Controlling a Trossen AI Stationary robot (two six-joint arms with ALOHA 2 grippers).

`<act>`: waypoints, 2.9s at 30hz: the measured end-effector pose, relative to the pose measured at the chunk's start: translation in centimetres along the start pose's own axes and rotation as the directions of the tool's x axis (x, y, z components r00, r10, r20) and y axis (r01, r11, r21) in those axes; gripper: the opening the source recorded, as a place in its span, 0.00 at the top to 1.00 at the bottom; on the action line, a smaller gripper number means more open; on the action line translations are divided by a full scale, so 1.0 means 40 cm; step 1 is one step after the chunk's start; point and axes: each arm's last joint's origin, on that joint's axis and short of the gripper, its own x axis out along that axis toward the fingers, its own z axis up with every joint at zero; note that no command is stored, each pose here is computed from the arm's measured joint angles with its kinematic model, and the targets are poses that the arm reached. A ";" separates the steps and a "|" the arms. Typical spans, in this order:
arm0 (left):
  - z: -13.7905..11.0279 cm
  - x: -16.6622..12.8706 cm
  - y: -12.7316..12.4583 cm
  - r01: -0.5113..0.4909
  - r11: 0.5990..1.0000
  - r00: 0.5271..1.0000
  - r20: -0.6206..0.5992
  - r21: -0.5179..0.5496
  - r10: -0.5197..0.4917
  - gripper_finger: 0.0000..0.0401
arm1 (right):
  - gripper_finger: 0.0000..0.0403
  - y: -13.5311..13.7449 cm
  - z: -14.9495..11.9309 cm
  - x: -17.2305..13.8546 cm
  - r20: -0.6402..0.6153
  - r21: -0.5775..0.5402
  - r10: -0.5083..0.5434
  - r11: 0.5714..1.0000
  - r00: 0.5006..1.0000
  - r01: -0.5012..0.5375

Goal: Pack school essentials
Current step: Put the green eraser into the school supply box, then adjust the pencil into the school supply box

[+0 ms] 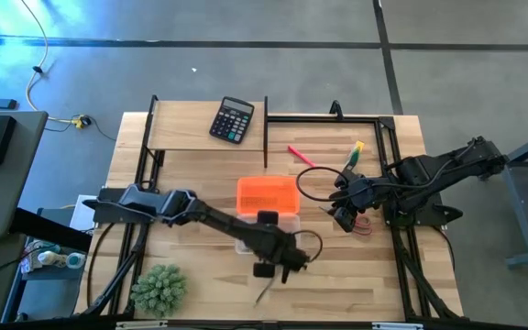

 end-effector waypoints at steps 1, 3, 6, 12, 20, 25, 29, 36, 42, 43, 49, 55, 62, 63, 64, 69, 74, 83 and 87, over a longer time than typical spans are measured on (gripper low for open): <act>0.004 0.004 0.014 0.009 1.000 1.000 -0.006 0.015 -0.008 0.89 | 0.68 0.000 0.000 0.000 0.000 0.002 0.000 1.000 1.000 0.000; 0.011 0.012 0.042 0.041 0.998 0.999 -0.021 0.047 -0.040 0.89 | 0.68 0.000 0.000 0.000 0.001 0.007 0.000 1.000 1.000 0.000; 0.020 0.023 0.080 0.120 0.988 0.992 -0.047 0.096 -0.116 0.89 | 0.68 0.000 0.000 0.000 0.001 0.028 -0.001 1.000 1.000 0.001; 0.030 0.037 0.131 0.193 0.971 0.980 -0.066 0.138 -0.186 0.89 | 0.68 -0.001 0.000 0.000 0.003 0.058 -0.006 0.998 1.000 0.006; 0.036 0.047 0.172 0.196 0.971 0.980 -0.069 0.134 -0.188 0.89 | 0.68 -0.002 0.001 0.000 0.017 0.083 -0.018 0.996 1.000 0.016; 0.036 0.054 0.201 0.197 0.975 0.979 -0.082 0.101 -0.189 0.86 | 0.68 -0.003 0.003 0.000 0.044 0.089 -0.038 0.995 0.998 0.033; 0.031 0.059 0.223 0.196 0.977 0.976 -0.114 0.083 -0.186 0.79 | 0.68 -0.004 0.004 0.000 0.057 0.099 -0.047 0.994 0.997 0.041; 0.026 0.050 0.232 0.293 0.956 0.949 -0.125 0.020 -0.289 0.67 | 0.68 -0.006 0.002 0.000 0.054 0.075 -0.057 0.996 0.997 0.053; 0.000 -0.042 0.227 0.323 0.946 0.945 -0.051 0.016 -0.322 0.67 | 0.68 -0.011 -0.001 -0.001 0.040 0.063 -0.075 0.995 0.996 0.073; -0.006 -0.061 0.227 0.323 0.946 0.946 -0.035 0.022 -0.322 0.68 | 0.68 -0.012 -0.001 0.000 0.038 0.060 -0.079 0.995 0.996 0.076; -0.041 -0.156 0.220 0.324 0.944 0.944 0.052 0.058 -0.327 0.69 | 0.68 -0.017 -0.005 -0.001 0.022 0.051 -0.100 0.994 0.995 0.099; -0.049 -0.191 0.200 0.274 0.960 0.953 0.121 0.052 -0.278 0.70 | 0.68 -0.020 -0.008 -0.001 0.013 0.048 -0.112 0.993 0.994 0.111; -0.051 -0.190 0.175 0.284 0.957 0.950 0.116 0.061 -0.290 0.71 | 0.68 -0.020 -0.007 -0.001 0.016 0.008 -0.115 0.993 0.993 0.115; -0.052 -0.186 0.172 0.283 0.958 0.952 0.110 0.054 -0.287 0.71 | 0.68 -0.020 -0.007 -0.001 0.021 0.004 -0.119 0.993 0.993 0.119; -0.053 -0.185 0.169 0.280 0.959 0.953 0.103 0.046 -0.284 0.71 | 0.68 -0.021 -0.007 -0.001 0.025 0.003 -0.121 0.993 0.992 0.121; -0.062 -0.194 0.137 0.243 0.969 0.963 0.106 0.040 -0.246 0.71 | 0.68 -0.021 -0.006 -0.001 0.029 -0.015 -0.124 0.992 0.992 0.125; -0.075 -0.202 0.103 0.219 0.975 0.970 0.096 0.034 -0.221 0.73 | 0.68 -0.021 -0.007 -0.001 0.029 -0.016 -0.125 0.992 0.992 0.125; -0.102 -0.229 0.049 0.136 0.991 0.984 0.117 0.014 -0.137 0.78 | 0.68 -0.021 -0.007 -0.001 0.029 -0.015 -0.125 0.992 0.992 0.125; -0.109 -0.234 0.030 0.120 0.993 0.985 0.126 0.001 -0.119 0.80 | 0.68 -0.021 -0.006 -0.001 0.029 -0.013 -0.124 0.992 0.992 0.125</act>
